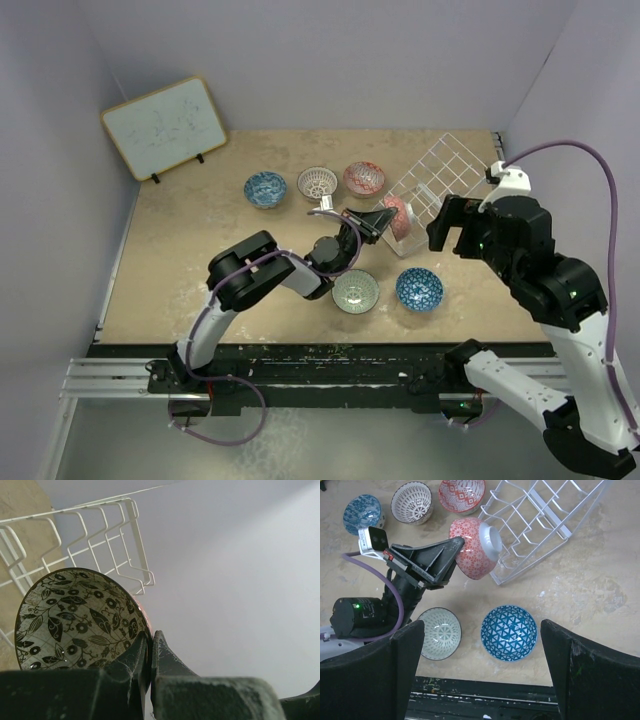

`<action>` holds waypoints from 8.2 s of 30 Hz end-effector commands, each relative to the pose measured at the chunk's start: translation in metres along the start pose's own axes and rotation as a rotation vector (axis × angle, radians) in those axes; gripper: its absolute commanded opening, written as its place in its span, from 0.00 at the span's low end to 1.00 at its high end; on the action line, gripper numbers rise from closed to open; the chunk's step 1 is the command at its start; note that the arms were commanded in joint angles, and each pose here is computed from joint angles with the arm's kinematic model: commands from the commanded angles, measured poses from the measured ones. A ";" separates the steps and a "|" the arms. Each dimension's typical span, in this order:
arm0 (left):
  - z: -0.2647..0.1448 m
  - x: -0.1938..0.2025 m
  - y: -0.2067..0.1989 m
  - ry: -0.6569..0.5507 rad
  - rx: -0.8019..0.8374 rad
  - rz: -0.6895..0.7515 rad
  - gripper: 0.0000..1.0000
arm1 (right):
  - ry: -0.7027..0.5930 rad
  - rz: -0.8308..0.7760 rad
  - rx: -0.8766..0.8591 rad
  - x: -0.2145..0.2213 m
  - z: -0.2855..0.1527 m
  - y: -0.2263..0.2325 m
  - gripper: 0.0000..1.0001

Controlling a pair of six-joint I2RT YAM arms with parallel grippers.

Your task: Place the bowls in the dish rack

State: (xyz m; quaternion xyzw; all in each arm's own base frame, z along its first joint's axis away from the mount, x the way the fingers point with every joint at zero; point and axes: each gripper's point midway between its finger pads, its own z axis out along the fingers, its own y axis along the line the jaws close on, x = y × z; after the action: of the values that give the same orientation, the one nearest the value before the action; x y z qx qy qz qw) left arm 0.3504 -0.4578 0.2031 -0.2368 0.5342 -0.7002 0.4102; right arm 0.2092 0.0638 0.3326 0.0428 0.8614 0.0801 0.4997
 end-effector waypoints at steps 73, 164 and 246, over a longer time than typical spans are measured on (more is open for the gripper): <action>0.021 -0.036 -0.075 -0.076 0.239 -0.198 0.00 | 0.013 -0.030 -0.022 0.001 0.008 0.006 1.00; -0.001 -0.056 -0.013 -0.241 0.097 -0.389 0.00 | 0.087 -0.054 -0.047 0.017 0.010 0.009 1.00; 0.003 -0.033 0.040 -0.184 0.051 -0.537 0.34 | 0.109 -0.056 -0.088 0.021 0.016 0.019 1.00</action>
State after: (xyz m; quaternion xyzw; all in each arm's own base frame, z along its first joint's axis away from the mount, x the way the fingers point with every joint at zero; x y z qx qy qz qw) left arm 0.3950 -0.4431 0.1403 -0.4359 0.4490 -0.7272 0.2820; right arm 0.2079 0.0835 0.3049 -0.0012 0.8901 0.0976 0.4451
